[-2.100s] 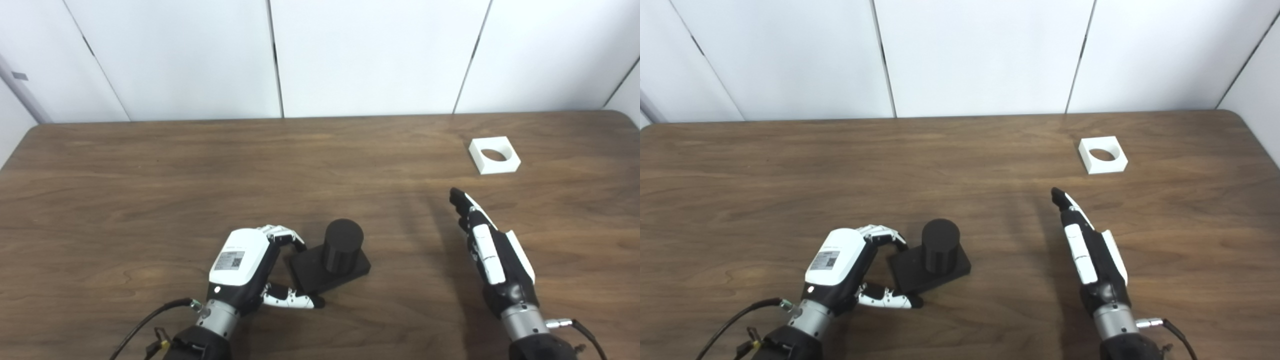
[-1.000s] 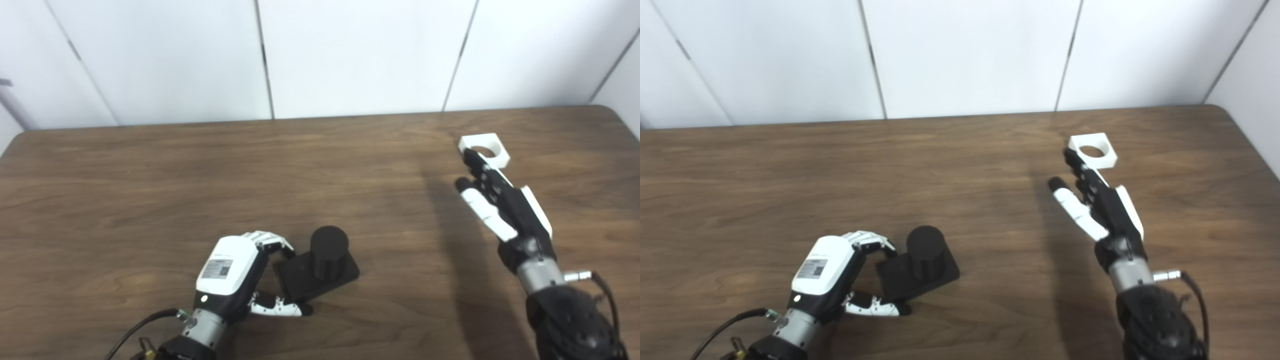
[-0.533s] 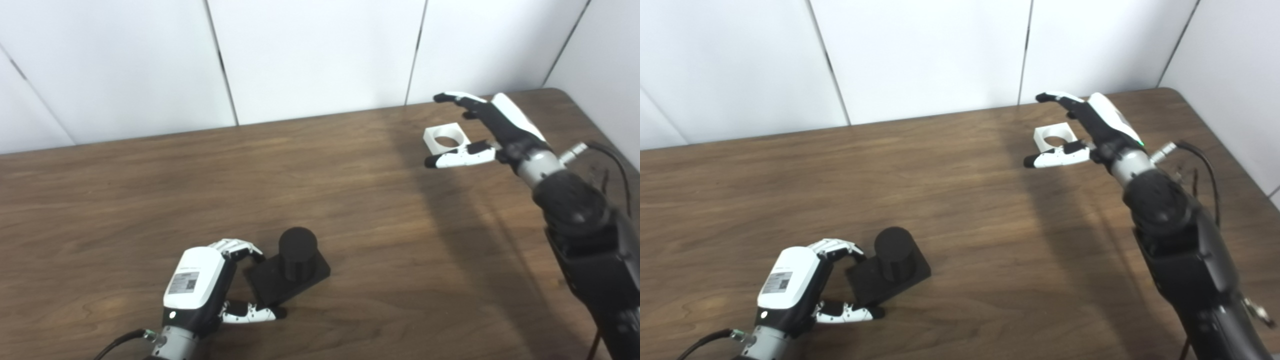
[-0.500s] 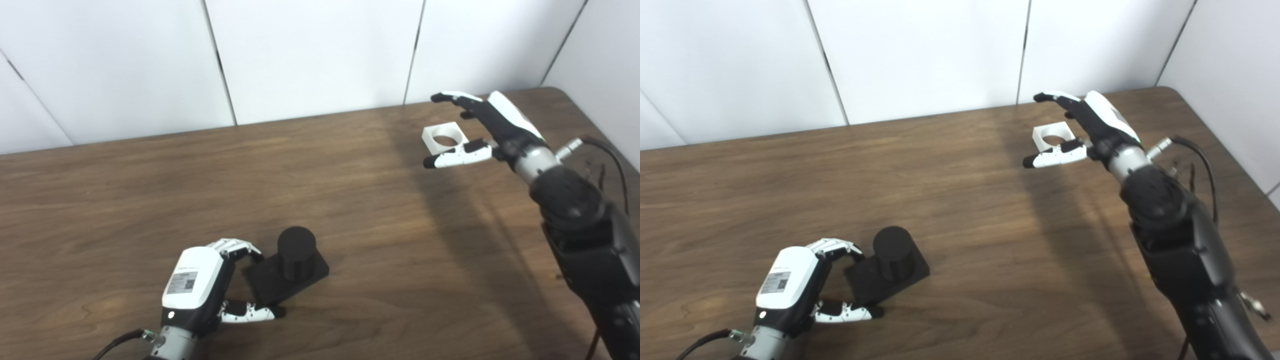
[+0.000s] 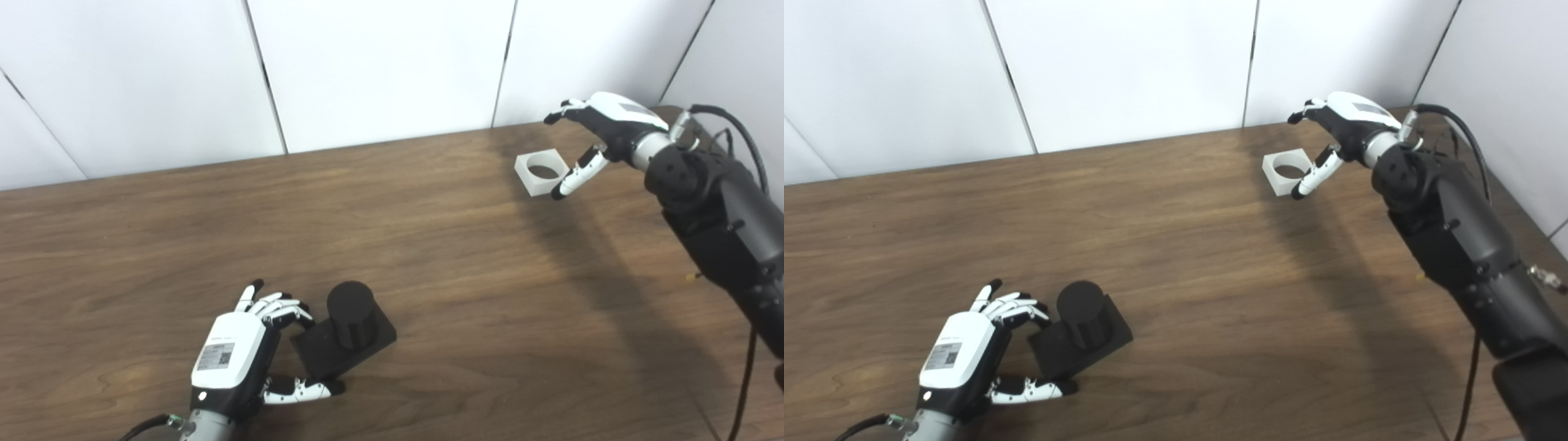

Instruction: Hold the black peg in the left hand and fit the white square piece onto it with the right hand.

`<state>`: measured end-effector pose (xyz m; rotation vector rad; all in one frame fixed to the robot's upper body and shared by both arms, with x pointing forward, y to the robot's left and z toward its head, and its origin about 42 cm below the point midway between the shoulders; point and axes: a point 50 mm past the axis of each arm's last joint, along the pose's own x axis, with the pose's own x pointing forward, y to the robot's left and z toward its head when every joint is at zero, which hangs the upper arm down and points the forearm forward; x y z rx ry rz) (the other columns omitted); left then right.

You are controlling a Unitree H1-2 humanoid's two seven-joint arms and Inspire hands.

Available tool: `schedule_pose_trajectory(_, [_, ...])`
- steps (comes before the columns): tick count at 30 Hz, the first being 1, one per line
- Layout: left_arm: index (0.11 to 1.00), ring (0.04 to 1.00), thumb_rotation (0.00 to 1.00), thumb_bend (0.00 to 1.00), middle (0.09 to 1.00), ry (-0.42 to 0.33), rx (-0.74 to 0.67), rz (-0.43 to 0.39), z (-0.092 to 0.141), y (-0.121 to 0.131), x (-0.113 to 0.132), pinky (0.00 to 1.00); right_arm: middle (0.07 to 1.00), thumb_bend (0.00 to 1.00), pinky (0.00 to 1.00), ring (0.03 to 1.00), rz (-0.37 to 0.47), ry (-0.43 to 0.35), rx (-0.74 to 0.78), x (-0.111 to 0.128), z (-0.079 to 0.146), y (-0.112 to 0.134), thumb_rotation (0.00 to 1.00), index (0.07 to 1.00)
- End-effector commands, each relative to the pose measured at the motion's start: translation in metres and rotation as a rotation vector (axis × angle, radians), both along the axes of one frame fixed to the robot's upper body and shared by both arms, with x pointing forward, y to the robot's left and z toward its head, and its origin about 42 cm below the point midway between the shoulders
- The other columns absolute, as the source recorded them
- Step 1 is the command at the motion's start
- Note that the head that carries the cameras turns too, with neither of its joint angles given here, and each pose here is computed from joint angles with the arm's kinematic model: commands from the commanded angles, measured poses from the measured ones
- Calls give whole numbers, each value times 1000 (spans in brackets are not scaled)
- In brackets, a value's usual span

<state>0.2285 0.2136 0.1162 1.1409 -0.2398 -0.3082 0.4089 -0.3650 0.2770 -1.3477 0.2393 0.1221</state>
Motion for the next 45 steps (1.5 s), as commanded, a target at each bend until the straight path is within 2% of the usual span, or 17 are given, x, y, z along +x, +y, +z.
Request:
schedule_pose_trajectory(1, [486, 843, 50, 522, 753, 51, 92, 25, -11, 14, -2, 1000, 988, 930, 1000, 1000, 22, -89, -71, 10, 36, -2, 158, 852])
schedule_pose_trajectory(10, [486, 839, 51, 522, 751, 49, 93, 25, -11, 13, -3, 1000, 984, 958, 1000, 1000, 36, -61, -117, 28, 38, -5, 175, 852])
schedule_pose_trajectory(18, [486, 831, 51, 522, 746, 56, 81, 28, -11, 12, -2, 1000, 988, 970, 1000, 1000, 40, -39, -120, 32, 30, -3, 180, 859])
schedule_pose_trajectory(31, [486, 818, 50, 522, 739, 52, 65, 23, -9, 12, -4, 958, 981, 914, 1000, 1000, 47, 5, -157, 47, 3, 4, 174, 869])
schedule_pose_trajectory(45, [486, 817, 49, 522, 737, 59, 69, 27, -7, 11, -9, 949, 983, 887, 1000, 1000, 36, 28, -157, 56, -20, 6, 291, 872])
